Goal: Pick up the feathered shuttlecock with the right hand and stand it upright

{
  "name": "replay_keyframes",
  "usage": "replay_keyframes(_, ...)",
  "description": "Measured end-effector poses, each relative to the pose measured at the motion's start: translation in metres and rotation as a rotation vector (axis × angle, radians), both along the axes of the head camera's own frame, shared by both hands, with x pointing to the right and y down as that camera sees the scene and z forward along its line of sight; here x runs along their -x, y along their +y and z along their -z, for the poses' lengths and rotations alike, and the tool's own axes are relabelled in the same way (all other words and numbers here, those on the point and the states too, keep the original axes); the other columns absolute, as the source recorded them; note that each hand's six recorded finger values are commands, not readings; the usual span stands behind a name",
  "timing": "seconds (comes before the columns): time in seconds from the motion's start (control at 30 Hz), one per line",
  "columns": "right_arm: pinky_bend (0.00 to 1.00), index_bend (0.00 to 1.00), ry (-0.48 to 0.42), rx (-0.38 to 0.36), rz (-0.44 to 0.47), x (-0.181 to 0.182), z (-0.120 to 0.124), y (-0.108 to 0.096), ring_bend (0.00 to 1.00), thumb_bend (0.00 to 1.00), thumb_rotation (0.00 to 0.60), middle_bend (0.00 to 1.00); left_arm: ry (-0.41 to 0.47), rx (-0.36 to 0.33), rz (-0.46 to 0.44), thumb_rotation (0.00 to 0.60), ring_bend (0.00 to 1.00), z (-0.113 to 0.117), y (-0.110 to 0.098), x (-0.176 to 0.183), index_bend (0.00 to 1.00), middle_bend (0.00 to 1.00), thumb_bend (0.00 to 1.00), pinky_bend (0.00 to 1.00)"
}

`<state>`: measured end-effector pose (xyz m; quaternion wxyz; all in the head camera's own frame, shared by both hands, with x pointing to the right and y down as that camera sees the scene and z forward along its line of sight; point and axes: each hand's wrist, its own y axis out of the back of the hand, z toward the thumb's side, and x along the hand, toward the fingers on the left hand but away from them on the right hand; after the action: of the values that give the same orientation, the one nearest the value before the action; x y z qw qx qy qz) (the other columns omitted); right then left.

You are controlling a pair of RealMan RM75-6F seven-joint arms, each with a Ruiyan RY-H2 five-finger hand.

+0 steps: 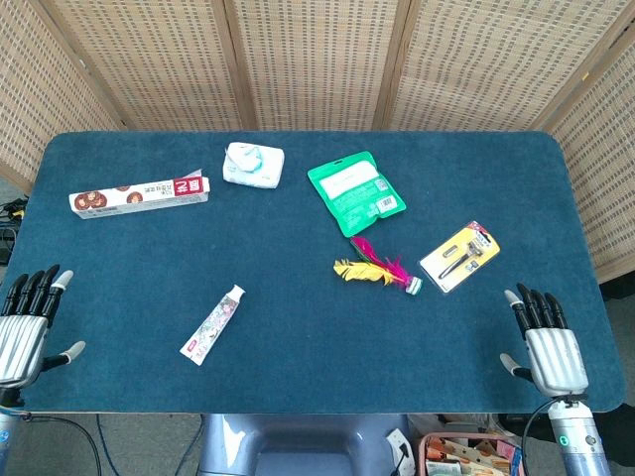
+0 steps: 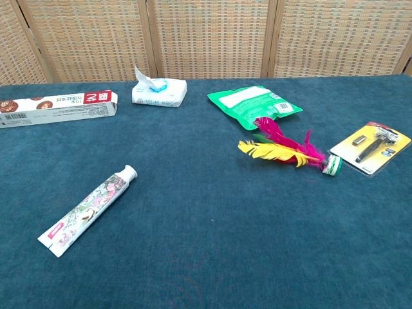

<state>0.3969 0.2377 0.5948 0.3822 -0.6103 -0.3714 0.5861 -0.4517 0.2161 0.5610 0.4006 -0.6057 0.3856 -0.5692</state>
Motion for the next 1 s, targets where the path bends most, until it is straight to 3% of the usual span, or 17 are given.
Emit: replay_keyframes(1.0,0.0,0.0,-0.049,-0.055,-0.022,0.0074,0.0026,-0.0083,0.0,0.17,0.6,0.0,0.015,-0.007,0.003,0.6,0.0,0.0041,-0.0002,0.0001,0.0,0.0,0.12,0.0)
